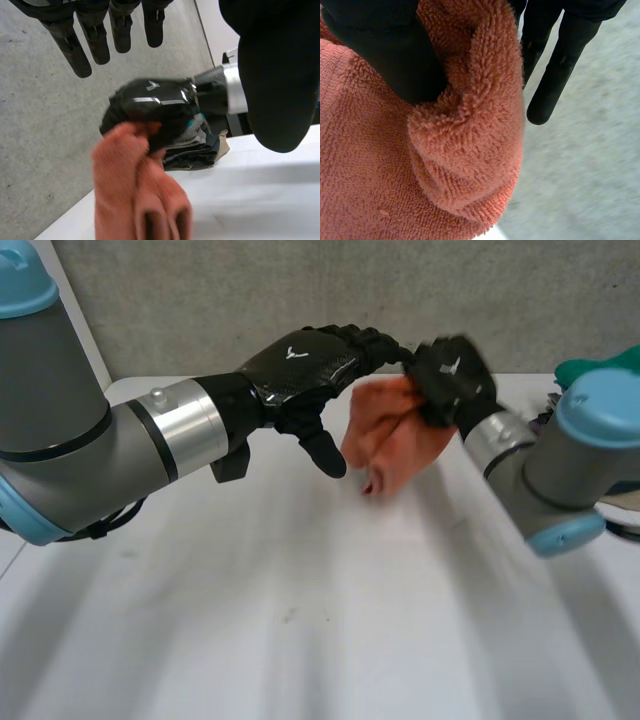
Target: Fold the laundry.
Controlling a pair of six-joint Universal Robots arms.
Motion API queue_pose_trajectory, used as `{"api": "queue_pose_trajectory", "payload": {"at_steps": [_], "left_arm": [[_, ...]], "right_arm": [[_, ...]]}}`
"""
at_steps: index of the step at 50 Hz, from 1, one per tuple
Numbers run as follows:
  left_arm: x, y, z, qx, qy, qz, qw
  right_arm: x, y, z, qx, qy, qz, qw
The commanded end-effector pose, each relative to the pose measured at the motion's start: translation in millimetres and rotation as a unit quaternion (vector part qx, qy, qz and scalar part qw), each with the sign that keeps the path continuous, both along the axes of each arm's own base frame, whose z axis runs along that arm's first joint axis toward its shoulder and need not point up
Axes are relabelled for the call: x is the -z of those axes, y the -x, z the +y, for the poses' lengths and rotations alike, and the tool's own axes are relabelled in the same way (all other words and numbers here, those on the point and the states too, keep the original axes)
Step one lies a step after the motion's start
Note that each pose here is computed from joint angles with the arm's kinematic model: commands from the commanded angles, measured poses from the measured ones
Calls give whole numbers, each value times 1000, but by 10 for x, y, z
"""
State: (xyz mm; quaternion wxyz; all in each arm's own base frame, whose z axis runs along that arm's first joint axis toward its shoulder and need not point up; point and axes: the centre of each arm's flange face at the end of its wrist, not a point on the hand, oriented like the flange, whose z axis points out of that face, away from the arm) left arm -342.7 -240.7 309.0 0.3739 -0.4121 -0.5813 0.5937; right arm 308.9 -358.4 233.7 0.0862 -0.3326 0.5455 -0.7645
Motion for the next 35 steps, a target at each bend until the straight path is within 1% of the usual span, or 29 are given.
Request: {"api": "queue_pose_trajectory", "payload": {"at_steps": [1,4,5,8,9,10,11,14,15,18,19,21,22,25,26,29,30,34,35], "left_arm": [[-84,19,-1,3,-1,13,1000],[-109,25,0,4,0,16,1000],[-114,29,5,4,0,17,1000],[-124,42,27,7,2,17,1000],[-124,42,26,7,1,17,1000],[-130,41,28,7,2,18,1000],[-130,45,35,8,2,18,1000],[-130,70,72,14,2,18,1000],[-130,84,94,17,2,18,1000],[-125,122,154,25,2,17,1000],[-126,130,164,27,2,18,999],[-121,146,193,30,1,17,999],[-122,150,198,31,1,17,999],[-105,158,217,33,-1,16,999],[-105,158,217,33,-1,16,999],[-90,163,232,35,-4,14,999],[-85,168,235,36,-5,14,999],[-85,171,241,36,-5,14,999],[-85,171,241,36,-4,13,999]], "right_arm": [[-609,202,-448,30,86,-56,994],[-877,398,-625,50,117,-84,988],[-1037,582,-743,66,137,-100,983],[-1250,927,-932,97,167,-120,974],[-1354,1192,-1055,118,182,-129,968],[-1395,1322,-1110,127,188,-134,965],[-1415,1571,-1222,143,192,-142,960],[-1329,1892,-1384,158,185,-154,958],[-1214,2105,-1485,170,173,-161,957],[-977,2399,-1620,177,146,-165,959],[-725,2560,-1702,178,116,-164,963],[-448,2673,-1757,172,81,-160,968],[-167,2758,-1784,166,47,-154,973],[253,2879,-1783,156,-3,-142,977],[487,2969,-1764,154,-25,-136,978],[728,3110,-1715,159,-41,-127,978],[816,3225,-1677,169,-41,-120,977],[898,3437,-1595,191,-40,-113,974],[878,3432,-1587,190,-40,-112,975]]}}
